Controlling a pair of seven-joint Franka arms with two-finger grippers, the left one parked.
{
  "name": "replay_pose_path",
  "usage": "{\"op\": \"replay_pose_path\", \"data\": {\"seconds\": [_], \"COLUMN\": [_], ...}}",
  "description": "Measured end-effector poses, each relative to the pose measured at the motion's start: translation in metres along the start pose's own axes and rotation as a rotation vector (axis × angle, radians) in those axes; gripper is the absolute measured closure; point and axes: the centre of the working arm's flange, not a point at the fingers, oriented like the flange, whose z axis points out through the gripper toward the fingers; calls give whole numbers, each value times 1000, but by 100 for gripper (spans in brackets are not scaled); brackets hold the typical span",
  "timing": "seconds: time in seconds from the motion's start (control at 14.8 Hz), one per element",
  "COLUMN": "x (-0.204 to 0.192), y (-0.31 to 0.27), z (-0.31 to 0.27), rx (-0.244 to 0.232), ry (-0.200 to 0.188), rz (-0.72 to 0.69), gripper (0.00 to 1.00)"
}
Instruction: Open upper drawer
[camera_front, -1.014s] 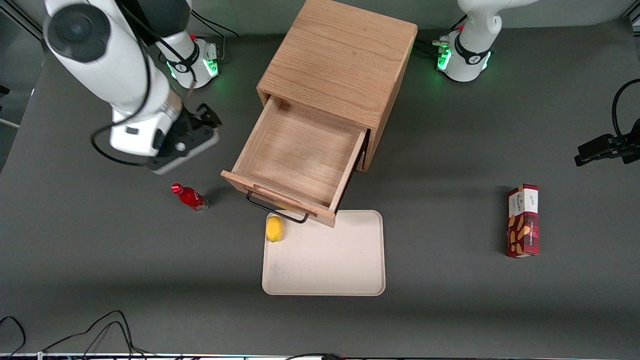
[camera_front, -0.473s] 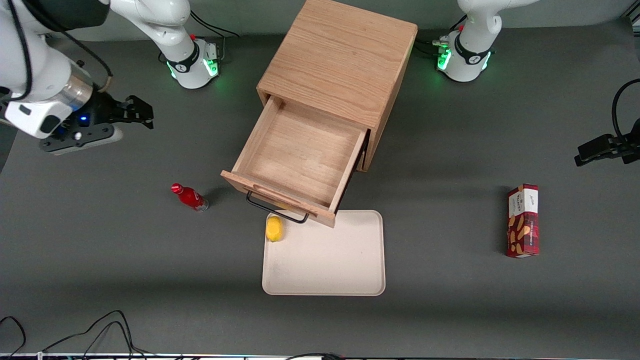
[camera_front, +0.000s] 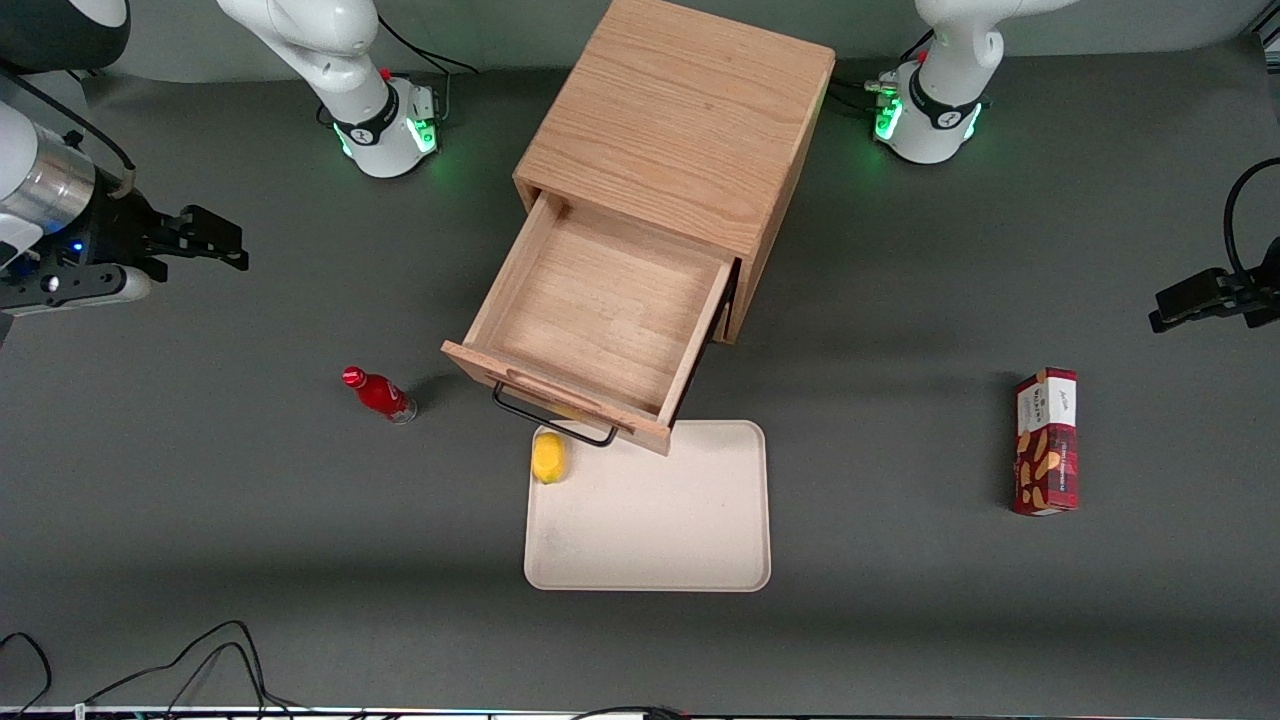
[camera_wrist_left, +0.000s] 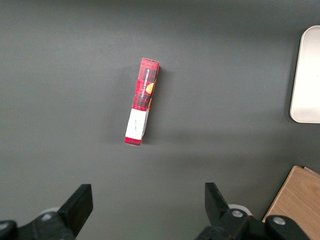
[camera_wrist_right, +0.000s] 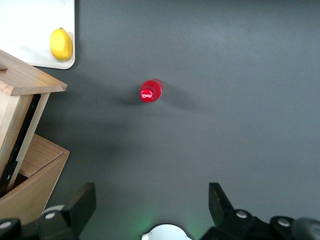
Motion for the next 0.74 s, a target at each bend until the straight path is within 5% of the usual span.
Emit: {"op": "replay_pose_path", "data": {"seconds": [0.74], "x": [-32], "y": [31], "z": [-17], "rx": [23], "ry": [63], "rz": [31], "gripper": [0]}}
